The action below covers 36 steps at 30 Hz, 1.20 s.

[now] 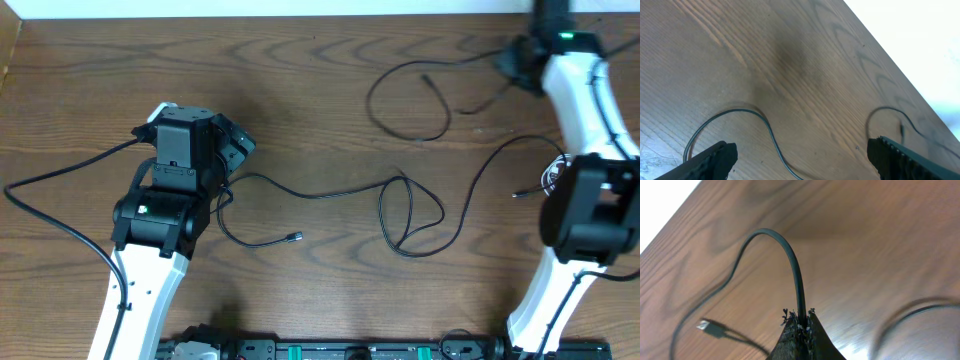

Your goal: Untangle cables

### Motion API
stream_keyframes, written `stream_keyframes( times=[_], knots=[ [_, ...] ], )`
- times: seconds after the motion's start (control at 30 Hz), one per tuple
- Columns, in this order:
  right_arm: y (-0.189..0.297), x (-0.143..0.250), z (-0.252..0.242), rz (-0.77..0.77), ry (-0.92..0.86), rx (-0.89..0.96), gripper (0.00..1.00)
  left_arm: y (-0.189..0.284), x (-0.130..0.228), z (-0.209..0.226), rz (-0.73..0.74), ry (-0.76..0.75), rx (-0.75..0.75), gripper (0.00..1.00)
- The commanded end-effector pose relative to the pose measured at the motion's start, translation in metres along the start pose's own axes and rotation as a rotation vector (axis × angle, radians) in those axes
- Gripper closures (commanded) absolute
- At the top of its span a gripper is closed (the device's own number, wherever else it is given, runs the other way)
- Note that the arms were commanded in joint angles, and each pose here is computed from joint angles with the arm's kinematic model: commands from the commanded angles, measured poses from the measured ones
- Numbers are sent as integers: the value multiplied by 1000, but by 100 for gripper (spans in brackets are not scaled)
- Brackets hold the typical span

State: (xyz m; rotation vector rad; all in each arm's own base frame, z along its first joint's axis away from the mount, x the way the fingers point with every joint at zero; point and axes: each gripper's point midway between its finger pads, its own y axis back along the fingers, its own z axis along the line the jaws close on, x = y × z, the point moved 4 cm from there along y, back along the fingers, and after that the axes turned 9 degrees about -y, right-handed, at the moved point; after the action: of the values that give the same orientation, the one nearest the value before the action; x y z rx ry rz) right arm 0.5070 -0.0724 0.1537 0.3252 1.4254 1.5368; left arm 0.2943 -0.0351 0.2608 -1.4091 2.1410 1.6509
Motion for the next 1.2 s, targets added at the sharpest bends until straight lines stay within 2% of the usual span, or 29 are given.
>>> stream_keyframes(
  times=[0.0,0.23,0.37,0.53,0.7,0.77,1.0,1.17],
  knots=[
    [10,-36,-31,-46,-5,37,99,2,-4,-1,-13,-4,-1,10],
    [9,-87,-95,-97,-52,98,99,2,-4,-1,-13,-4,-1,10],
    [7,-91,-105,-35,-58,23,99,2,-4,-1,-13,-4,-1,10],
    [8,-65,-75,96,-27,-132,99,2,-4,-1,-13,-4,-1,10],
    [21,-36,0,178,81,-438,99,2,-4,-1,-13,-4,-1,10],
    [24,-26,21,175,122,-480,99,2,-4,-1,-13,-4,-1,10],
    [4,-14,24,60,155,-269,99,2,-4,-1,-13,-4,-1,10],
    [-27,4,17,110,165,-219,99,2,-4,-1,-13,-4,-1,10]
  ],
)
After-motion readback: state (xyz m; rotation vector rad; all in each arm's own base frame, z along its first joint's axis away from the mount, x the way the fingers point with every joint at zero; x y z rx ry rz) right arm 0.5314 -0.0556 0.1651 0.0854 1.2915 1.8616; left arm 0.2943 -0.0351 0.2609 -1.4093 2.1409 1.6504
